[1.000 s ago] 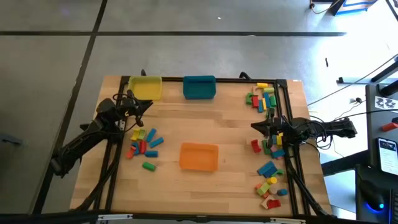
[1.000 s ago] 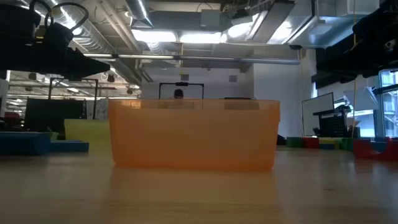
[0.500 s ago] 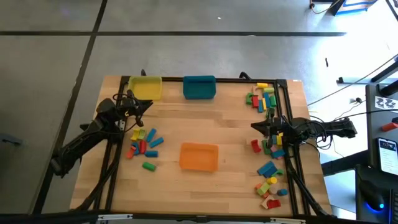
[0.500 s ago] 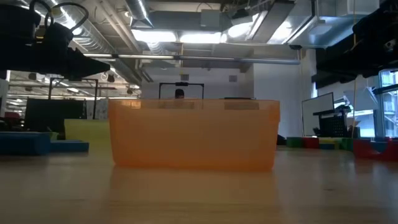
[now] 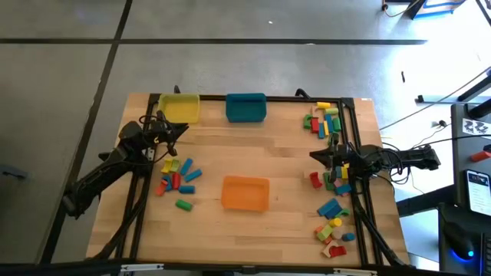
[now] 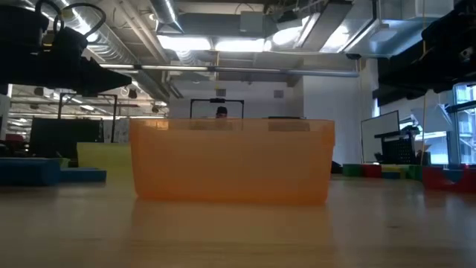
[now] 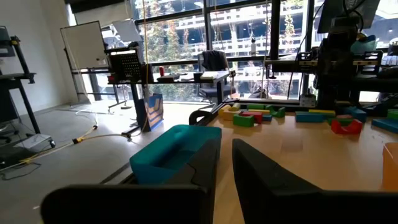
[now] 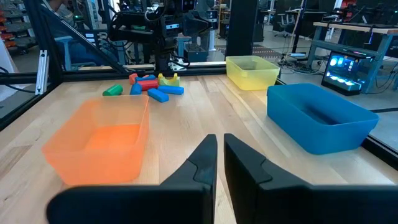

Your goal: Sort blocks by size

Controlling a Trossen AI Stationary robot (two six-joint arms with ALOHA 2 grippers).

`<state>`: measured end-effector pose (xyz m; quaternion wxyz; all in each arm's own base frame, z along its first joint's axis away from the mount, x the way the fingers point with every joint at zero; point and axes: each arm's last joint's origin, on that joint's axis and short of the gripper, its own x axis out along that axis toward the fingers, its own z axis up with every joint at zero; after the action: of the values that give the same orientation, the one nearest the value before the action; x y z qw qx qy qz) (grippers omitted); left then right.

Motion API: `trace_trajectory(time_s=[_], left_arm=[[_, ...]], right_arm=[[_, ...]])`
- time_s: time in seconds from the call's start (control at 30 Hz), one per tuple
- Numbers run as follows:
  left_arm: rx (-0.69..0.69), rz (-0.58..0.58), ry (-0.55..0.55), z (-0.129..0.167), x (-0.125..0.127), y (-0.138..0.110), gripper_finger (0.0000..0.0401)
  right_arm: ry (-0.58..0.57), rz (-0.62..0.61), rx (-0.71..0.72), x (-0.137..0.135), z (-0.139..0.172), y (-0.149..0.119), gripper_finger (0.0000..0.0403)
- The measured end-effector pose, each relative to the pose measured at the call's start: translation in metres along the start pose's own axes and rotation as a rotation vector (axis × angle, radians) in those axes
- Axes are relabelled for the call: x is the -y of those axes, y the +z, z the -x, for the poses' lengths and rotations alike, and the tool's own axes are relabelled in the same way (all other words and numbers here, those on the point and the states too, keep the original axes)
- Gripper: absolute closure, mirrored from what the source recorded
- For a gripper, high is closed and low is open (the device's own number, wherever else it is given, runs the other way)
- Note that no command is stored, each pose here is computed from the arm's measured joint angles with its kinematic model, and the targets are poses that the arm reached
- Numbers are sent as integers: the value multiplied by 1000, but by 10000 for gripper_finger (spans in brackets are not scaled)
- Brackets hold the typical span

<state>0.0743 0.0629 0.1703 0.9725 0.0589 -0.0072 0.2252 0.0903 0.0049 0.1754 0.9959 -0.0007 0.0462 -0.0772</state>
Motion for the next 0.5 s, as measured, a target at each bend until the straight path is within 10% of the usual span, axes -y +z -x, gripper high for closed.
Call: trace_trajectory(time_s=[0.5], left_arm=[[3,-38,3,0,0,0,363]], right_arm=[[-195,-174,48,6,0,2,372]])
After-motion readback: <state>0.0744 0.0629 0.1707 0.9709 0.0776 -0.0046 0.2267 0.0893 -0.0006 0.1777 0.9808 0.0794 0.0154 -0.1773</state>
